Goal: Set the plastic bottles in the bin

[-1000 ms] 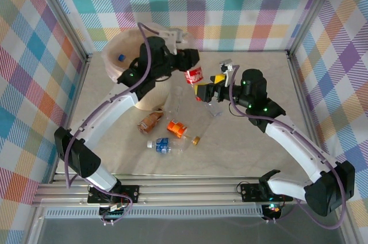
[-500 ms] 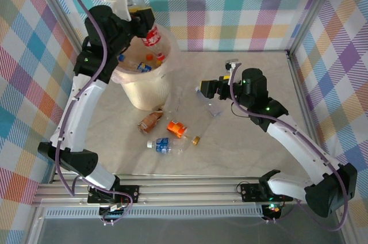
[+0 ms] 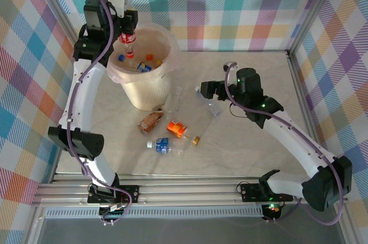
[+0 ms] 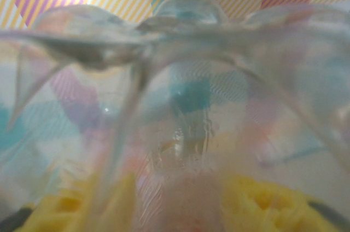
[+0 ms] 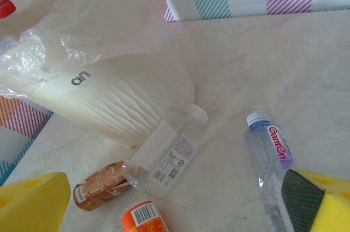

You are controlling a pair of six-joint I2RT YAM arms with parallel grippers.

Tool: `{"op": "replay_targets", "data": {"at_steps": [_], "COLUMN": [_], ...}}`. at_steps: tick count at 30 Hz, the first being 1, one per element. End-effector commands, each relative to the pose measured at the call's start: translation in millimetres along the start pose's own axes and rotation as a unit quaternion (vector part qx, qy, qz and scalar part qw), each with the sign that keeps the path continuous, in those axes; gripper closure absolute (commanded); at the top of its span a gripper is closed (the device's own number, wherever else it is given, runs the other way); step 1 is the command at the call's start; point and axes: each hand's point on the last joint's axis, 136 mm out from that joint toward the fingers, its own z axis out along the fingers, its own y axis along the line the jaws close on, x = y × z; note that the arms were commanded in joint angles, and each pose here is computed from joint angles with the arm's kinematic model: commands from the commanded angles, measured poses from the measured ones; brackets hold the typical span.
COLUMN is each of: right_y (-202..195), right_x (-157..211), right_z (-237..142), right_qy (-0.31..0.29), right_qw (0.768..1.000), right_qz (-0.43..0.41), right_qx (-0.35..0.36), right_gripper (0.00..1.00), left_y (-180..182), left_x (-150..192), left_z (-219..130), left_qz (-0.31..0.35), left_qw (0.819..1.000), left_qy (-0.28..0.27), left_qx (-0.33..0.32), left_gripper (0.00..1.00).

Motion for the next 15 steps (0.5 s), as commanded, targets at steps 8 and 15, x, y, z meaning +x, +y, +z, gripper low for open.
{"op": "replay_targets", "data": {"at_steps": [8, 15], "right_y": [0.8, 0.0], "right_x": [-6.5, -4.9], "right_z": [0.7, 3.3], "right_qy": [-0.005, 0.0], "right_qw": [1.0, 1.0], "right_qz": [0.012, 0.015], "right_qx": [0.007, 0.009], "right_gripper": [0.0, 0.0], "left_y": [14.0, 2.5], "left_x": [45.9, 86.4], "left_z": [19.9, 41.8], "left_qz": [0.092, 0.108], "left_qw": [0.991, 0.983], "left_qy": [0.093, 0.149], "left_qx": [-0.03, 0.002], "left_gripper": [0.53, 0.47]}}
